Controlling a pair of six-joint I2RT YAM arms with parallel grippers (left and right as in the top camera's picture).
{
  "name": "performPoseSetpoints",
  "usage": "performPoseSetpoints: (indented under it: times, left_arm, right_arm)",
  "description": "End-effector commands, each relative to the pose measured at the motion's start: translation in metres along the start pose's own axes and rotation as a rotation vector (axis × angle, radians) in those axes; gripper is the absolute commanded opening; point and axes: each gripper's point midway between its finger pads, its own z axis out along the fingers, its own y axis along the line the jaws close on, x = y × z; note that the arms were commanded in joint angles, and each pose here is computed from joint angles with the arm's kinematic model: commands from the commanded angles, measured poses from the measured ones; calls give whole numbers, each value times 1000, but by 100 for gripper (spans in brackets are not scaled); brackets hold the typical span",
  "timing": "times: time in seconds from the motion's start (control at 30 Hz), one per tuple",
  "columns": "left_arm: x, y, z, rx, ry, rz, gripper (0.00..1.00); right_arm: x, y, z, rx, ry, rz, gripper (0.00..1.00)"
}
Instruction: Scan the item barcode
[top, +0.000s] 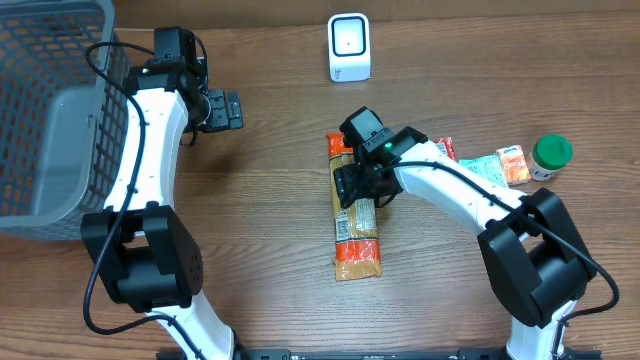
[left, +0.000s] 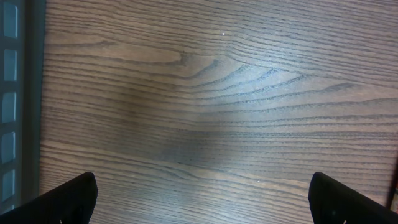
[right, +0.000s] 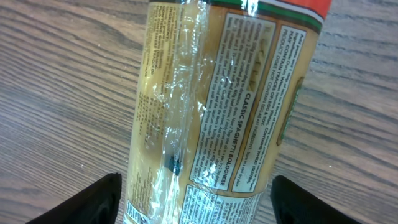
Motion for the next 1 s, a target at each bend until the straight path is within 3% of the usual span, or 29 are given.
performPoseSetpoints:
  times: [0.0,0.13,0.43,0.67,0.97]
  left_arm:
    - [0,2,-2,-9,-4,12,100]
    - [0,2,-2,-9,-4,12,100]
    - [0,2,-2,-9,-3,12,100]
    - [0,2,-2,-9,-4,12,100]
    - [0,2,-2,-9,-4,12,100]
  right_arm:
    - [3,0,9,-11,24,1,79]
    - [11,8,24,-67,73,6,78]
    - [17,4,39,-60,105,5,62]
    - [12,6,33,-69,83,-18,63]
    - [-10,5,-5,-27,-45,-47,76]
